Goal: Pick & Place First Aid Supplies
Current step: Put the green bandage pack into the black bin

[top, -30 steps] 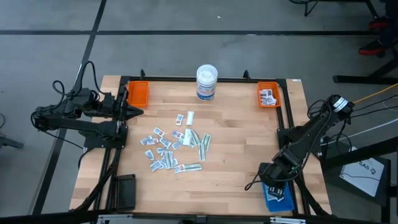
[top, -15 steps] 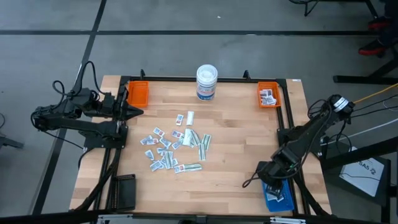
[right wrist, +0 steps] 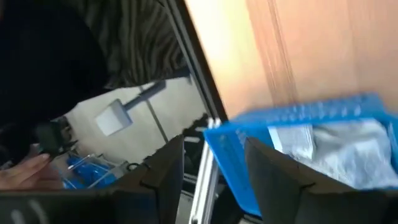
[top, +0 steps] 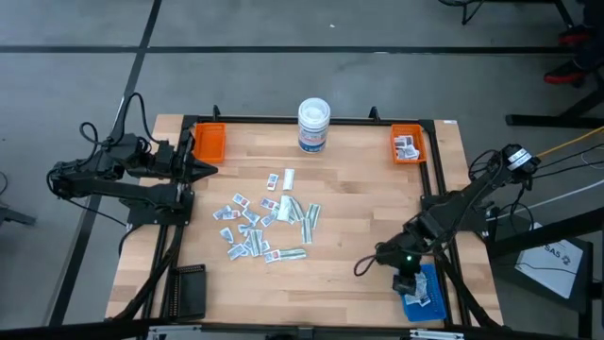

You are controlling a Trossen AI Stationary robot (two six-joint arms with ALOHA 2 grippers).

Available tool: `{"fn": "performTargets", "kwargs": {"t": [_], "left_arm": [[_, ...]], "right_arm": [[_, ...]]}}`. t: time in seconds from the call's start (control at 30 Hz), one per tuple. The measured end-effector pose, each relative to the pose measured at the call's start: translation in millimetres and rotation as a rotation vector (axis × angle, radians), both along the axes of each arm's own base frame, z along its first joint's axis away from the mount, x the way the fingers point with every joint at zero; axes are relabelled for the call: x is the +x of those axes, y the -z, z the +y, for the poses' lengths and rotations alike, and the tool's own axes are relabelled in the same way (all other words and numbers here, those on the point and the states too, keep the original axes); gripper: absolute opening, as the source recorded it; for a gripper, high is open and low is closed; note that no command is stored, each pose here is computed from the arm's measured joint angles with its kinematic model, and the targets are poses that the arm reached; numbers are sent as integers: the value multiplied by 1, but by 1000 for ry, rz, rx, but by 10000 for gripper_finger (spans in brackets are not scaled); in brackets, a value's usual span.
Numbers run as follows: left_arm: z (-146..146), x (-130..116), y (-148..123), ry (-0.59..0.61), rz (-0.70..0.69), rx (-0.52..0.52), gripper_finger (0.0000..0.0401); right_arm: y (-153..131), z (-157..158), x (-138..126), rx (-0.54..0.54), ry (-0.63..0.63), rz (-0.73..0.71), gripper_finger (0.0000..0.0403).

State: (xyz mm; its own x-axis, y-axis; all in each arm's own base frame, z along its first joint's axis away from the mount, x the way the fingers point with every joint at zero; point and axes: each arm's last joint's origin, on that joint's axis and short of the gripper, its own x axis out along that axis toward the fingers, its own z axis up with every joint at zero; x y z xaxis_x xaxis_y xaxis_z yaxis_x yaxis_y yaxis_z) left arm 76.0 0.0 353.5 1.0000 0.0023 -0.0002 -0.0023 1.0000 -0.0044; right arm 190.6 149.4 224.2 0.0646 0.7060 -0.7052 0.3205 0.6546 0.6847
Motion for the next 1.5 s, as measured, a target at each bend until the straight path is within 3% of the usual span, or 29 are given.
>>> {"fn": "performTargets", "kwargs": {"t": [0.33, 0.6, 0.83, 1.23, 1.5], "left_arm": [[0, 0, 0, 0, 0, 0, 4], [0, 0, 0, 0, 0, 0, 4], [0, 0, 0, 0, 0, 0, 4], [0, 0, 0, 0, 0, 0, 4], [0, 0, 0, 0, 0, 0, 4]], "right_arm": [[-4, -21, 21, -13, -54, -254, 169], [-6, -44, 40, -222, -112, -584, 169], [-2, -59, 55, -441, -132, -742, 169], [11, -59, 85, -574, -268, -988, 169], [23, -63, 104, -719, -267, -1074, 169]]}}
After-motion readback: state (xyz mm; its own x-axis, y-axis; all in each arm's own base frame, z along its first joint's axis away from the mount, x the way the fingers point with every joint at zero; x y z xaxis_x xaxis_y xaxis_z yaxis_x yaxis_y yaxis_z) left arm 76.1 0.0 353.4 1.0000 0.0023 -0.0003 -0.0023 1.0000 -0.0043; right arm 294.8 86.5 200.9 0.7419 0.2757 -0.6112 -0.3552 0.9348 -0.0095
